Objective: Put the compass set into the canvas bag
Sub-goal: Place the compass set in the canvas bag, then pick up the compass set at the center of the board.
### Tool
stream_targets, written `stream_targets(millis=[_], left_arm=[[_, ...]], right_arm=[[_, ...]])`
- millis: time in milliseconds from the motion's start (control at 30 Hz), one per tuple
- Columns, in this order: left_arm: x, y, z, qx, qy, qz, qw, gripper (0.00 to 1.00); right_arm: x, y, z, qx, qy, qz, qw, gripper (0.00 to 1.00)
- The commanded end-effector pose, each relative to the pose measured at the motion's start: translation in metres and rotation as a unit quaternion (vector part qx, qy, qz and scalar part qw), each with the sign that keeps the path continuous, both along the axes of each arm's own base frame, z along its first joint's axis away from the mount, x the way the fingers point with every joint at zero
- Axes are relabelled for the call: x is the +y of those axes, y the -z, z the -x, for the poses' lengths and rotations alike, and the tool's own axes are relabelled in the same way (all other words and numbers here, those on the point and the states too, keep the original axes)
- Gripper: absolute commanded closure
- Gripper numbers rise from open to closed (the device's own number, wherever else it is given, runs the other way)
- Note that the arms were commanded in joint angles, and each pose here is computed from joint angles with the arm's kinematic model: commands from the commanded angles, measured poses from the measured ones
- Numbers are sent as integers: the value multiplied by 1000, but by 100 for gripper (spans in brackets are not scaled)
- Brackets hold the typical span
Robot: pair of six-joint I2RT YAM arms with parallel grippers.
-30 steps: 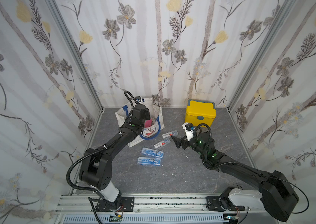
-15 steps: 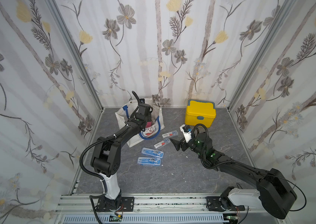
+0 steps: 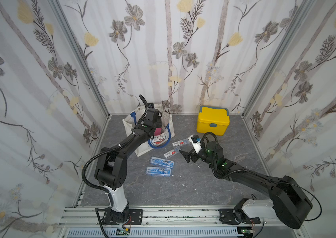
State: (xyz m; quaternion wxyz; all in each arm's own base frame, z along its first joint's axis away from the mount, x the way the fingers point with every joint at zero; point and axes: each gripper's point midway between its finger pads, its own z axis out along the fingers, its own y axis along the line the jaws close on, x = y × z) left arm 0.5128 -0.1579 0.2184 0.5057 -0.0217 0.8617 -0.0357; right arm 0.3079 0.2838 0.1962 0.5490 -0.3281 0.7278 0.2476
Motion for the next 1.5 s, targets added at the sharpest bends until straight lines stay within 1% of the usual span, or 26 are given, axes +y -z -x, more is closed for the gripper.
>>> stream_targets(millis=[0,100,133,233,333,367,433,500,567,633,667,700,767,867,900,1033,1133,1233,1300,1467], left_arm=[[-4,-25,0,-29,5,26,999,27],[-7,-37,6,-40,14,47,998,4],[-8,-40,8,-43,17,55,997,0],[-9,-58,19,-69,29,85,994,0],[-13,-75,40,-103,61,116,986,0],[-14,-82,49,-117,72,129,982,0],[-17,-94,66,-143,96,157,972,0],[-22,-104,86,-166,130,188,959,0],[-24,-109,103,-179,150,219,947,0],[-27,-109,118,-179,165,250,937,0],[-30,-101,122,-169,174,265,933,0],[-32,-109,133,-176,189,281,924,0],[-34,-103,144,-166,203,302,917,0],[-34,-97,155,-157,207,327,909,0],[-34,-95,159,-154,209,332,907,0],[-31,-89,166,-148,206,340,906,0],[-28,-87,168,-149,201,340,907,0],[-26,-87,168,-151,195,338,908,0],[-23,-87,168,-154,188,337,910,0],[-12,-90,167,-173,162,337,911,0]], right_arm=[[6,2,3,-7,-15,11,1000,0],[10,8,4,-9,-18,29,999,1],[11,10,4,-9,-19,36,999,1],[19,16,7,-23,-22,68,997,0],[29,24,11,-43,-27,111,992,0],[32,27,11,-47,-29,125,991,1],[48,35,23,-52,-54,144,987,1],[61,31,25,-53,-70,144,986,1],[71,32,27,-39,-85,138,986,1],[81,32,30,-28,-105,129,986,0],[85,32,32,-24,-115,124,985,0],[90,34,35,-21,-128,120,984,0],[97,36,37,-18,-140,116,983,0],[101,37,37,-15,-140,114,983,0],[103,49,36,-5,-141,124,982,0],[107,60,40,3,-145,130,981,0],[113,72,49,8,-165,142,976,5],[120,85,59,11,-189,163,968,9],[126,96,68,14,-211,178,961,13],[133,117,74,24,-221,196,955,18]])
